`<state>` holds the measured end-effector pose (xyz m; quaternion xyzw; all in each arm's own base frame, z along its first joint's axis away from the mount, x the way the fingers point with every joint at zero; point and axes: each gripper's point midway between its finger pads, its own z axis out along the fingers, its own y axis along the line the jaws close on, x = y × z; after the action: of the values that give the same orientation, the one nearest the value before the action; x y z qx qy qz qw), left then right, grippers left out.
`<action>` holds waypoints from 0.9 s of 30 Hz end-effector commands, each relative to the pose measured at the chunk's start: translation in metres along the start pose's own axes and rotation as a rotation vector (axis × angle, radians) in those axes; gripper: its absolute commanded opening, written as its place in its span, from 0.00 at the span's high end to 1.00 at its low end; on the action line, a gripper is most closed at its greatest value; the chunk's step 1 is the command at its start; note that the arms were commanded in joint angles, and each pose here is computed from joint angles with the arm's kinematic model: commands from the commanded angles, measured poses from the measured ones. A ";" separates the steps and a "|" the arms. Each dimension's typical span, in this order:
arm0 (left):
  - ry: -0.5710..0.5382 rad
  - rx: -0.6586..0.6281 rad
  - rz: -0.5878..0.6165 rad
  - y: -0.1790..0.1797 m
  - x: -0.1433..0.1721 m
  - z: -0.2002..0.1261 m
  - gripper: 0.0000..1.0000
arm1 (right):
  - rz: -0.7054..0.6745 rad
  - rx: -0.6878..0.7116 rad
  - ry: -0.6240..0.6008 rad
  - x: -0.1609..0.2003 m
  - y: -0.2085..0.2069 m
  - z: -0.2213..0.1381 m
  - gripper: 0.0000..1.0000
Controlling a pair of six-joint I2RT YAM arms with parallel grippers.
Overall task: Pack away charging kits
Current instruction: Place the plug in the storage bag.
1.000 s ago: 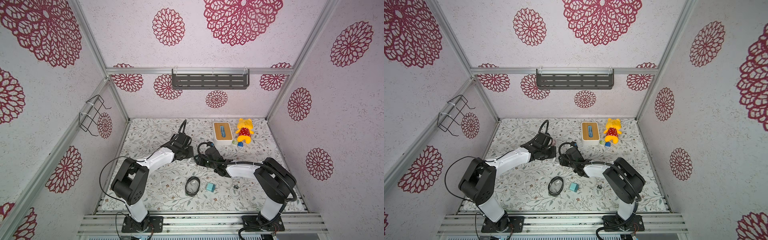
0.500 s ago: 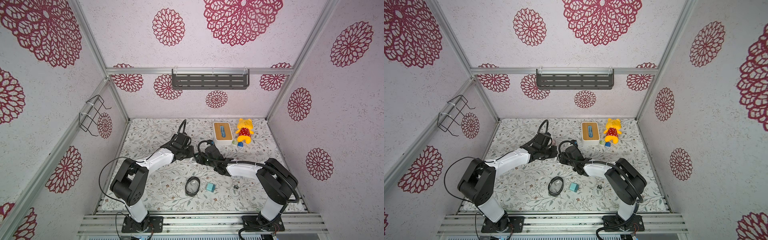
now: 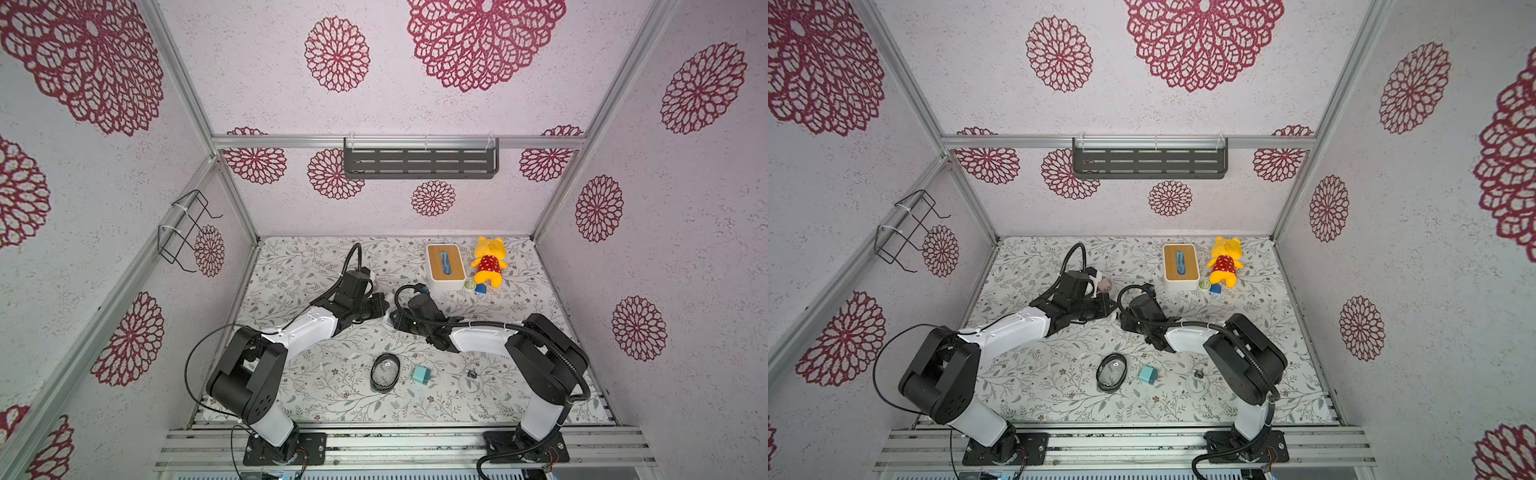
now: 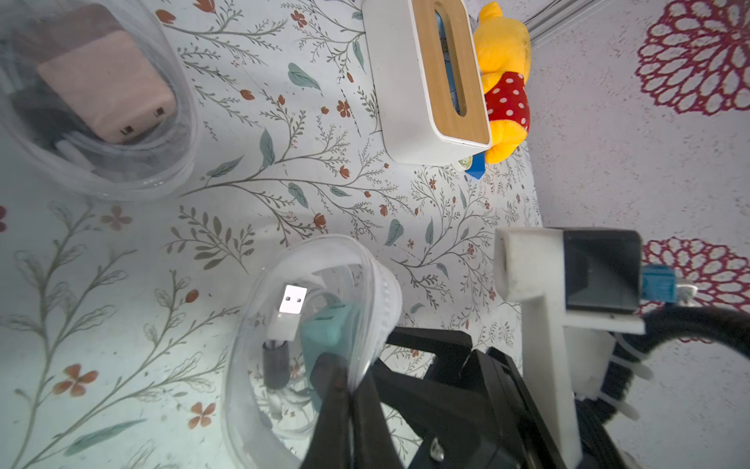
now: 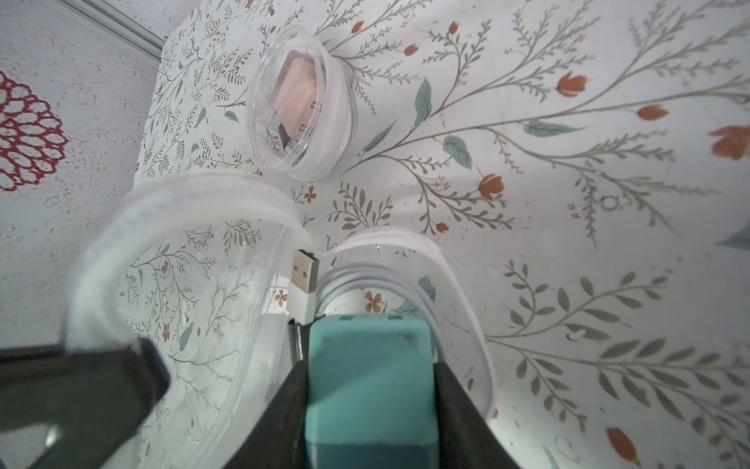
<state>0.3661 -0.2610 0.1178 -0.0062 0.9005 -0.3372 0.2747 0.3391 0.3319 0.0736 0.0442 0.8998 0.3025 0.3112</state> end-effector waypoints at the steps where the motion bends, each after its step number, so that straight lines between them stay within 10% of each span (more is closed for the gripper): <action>1: -0.041 0.098 0.005 -0.019 -0.013 -0.003 1.00 | 0.023 -0.013 -0.053 -0.016 0.009 -0.005 0.87; 27: 0.043 0.086 -0.085 -0.003 -0.002 0.025 1.00 | 0.030 0.099 -0.141 -0.042 -0.028 -0.003 0.78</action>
<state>0.3725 -0.2750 0.1012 -0.0278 0.8934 -0.3776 0.2419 0.3635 0.3037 0.0704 0.0851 0.8978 0.2736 0.3343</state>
